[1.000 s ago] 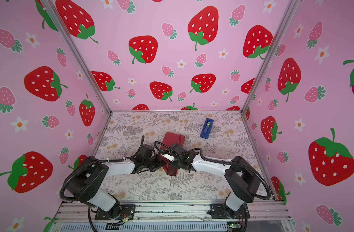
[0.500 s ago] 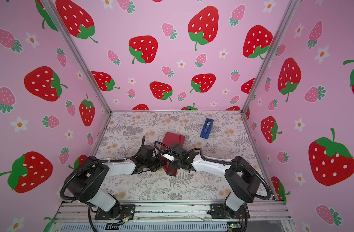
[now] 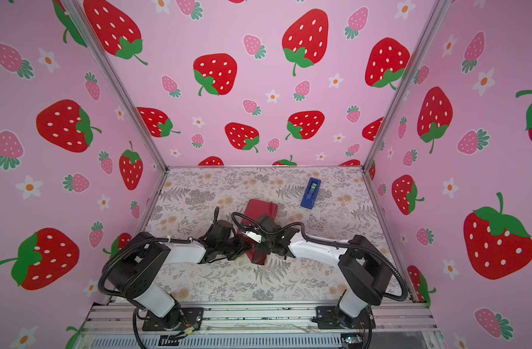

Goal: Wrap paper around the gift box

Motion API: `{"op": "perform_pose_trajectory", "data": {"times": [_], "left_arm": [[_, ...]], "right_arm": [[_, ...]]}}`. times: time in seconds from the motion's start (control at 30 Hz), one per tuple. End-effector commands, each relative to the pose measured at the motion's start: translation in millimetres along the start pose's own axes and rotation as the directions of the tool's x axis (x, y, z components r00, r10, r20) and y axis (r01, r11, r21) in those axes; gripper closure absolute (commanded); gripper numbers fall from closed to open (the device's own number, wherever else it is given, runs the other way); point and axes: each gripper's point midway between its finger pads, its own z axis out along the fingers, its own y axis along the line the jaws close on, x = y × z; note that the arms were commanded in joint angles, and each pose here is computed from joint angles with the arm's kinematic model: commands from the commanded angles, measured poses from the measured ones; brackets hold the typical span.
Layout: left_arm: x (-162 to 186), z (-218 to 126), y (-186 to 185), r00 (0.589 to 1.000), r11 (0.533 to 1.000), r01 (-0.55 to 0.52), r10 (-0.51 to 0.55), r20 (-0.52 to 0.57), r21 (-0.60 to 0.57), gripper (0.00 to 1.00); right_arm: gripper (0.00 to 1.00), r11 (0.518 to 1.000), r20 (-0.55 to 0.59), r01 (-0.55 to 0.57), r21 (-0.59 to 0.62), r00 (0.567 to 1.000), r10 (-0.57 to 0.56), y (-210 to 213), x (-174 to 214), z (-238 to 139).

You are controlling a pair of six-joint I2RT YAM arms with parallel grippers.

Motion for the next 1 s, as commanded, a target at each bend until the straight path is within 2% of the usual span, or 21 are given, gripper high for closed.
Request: {"op": "perform_pose_trajectory", "data": {"times": [0.0,0.2,0.33,0.4,0.53,0.63,0.67,0.87,0.97], "left_arm": [[6,-3,23,0.999,0.996,0.042,-0.041,0.011,-0.080,0.92],[5,-7,18,1.000,0.996,0.026,-0.025,0.010,-0.081,0.92],[4,-9,13,1.000,0.997,0.012,-0.011,0.007,-0.081,0.92],[3,-10,12,1.000,0.996,0.003,-0.002,0.007,-0.085,0.92],[2,-10,10,1.000,0.996,-0.006,0.007,0.007,-0.088,0.92],[2,-9,9,1.000,0.996,-0.009,0.009,0.001,-0.086,0.92],[1,-8,9,1.000,0.996,-0.008,0.008,0.000,-0.087,0.92],[1,-6,8,1.000,0.996,-0.014,0.013,-0.008,-0.090,0.92],[2,-6,10,1.000,0.995,-0.013,0.012,-0.012,-0.097,0.92]], "right_arm": [[0.68,1.000,-0.006,-0.011,-0.018,1.000,0.011,4,1,-10],[0.65,0.996,0.057,-0.090,-0.024,0.994,0.091,-1,-15,-34],[0.62,0.968,0.104,-0.250,0.030,0.964,0.246,-14,-12,-56],[0.62,0.925,0.107,-0.373,0.075,0.925,0.364,-22,2,-61],[0.68,0.785,0.079,-0.616,0.062,0.787,0.612,-19,34,-53],[0.73,0.682,0.002,-0.731,0.027,0.682,0.731,-2,56,-37],[0.76,0.661,-0.030,-0.750,0.018,0.660,0.751,4,61,-31],[0.86,0.581,-0.057,-0.808,-0.103,0.588,0.807,28,56,-11],[0.90,0.553,-0.058,-0.813,-0.184,0.571,0.819,36,43,-5]]}}
